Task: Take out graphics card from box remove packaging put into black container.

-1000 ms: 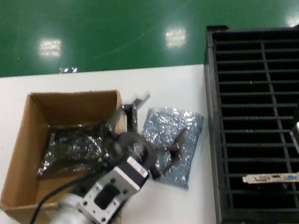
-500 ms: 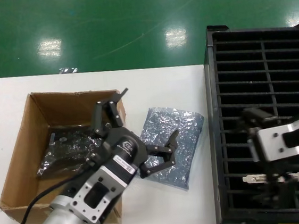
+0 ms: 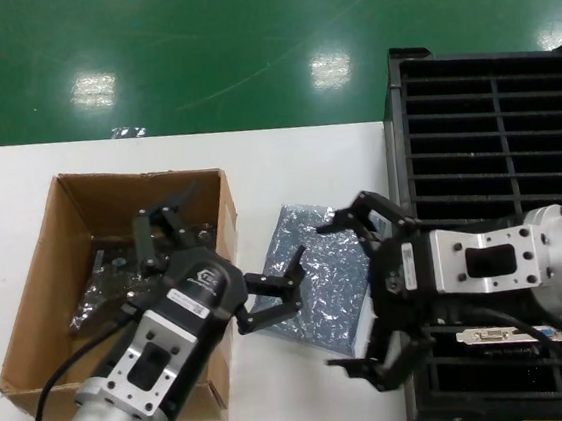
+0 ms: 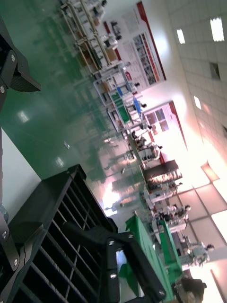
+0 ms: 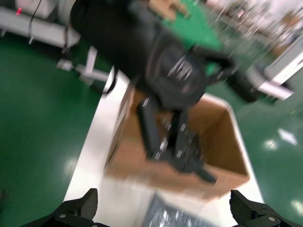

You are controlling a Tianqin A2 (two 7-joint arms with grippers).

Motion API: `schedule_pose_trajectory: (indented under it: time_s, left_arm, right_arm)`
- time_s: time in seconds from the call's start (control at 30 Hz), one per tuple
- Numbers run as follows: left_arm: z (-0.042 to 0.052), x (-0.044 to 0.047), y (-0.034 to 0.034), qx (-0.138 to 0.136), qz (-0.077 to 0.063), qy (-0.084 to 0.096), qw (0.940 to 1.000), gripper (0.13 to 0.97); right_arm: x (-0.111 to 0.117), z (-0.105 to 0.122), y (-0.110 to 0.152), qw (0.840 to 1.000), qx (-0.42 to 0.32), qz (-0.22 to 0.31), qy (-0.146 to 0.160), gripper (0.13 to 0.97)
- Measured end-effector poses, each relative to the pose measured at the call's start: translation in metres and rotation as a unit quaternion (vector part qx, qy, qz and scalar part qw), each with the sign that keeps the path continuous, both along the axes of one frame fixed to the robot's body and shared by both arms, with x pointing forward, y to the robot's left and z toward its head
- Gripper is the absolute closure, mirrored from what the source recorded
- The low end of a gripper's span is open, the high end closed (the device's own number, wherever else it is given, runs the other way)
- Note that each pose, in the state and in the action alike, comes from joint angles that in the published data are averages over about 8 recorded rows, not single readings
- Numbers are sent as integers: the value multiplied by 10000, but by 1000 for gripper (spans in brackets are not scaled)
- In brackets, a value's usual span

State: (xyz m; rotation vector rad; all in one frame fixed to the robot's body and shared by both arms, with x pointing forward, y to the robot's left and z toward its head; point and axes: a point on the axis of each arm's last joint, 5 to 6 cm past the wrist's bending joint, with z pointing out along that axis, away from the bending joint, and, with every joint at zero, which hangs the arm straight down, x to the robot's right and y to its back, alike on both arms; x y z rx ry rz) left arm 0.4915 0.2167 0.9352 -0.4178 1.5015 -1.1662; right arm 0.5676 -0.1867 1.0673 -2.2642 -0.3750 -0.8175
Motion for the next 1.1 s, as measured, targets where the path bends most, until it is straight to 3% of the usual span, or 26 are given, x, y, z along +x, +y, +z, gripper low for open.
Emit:
schedule_pose_trajectory:
  time_s: [0.27, 0.57, 0.83, 1.1]
  left_arm:
    - [-111, 38, 86, -381, 196, 148, 9990, 133]
    - [-243, 73, 192, -813, 464, 326, 9951, 132]
    - [-366, 96, 291, -1185, 737, 493, 9890, 132]
    - [-495, 111, 395, -1548, 1041, 670, 9802, 132]
  right_arm:
    - [24, -208, 41, 9927, 1205, -62, -80, 130]
    - [36, -480, -5, 9667, 2500, -514, -180, 130]
    - [16, -773, -130, 9288, 3481, -1239, -276, 130]
    - [-60, -1129, -325, 8777, 4227, -2227, -359, 130]
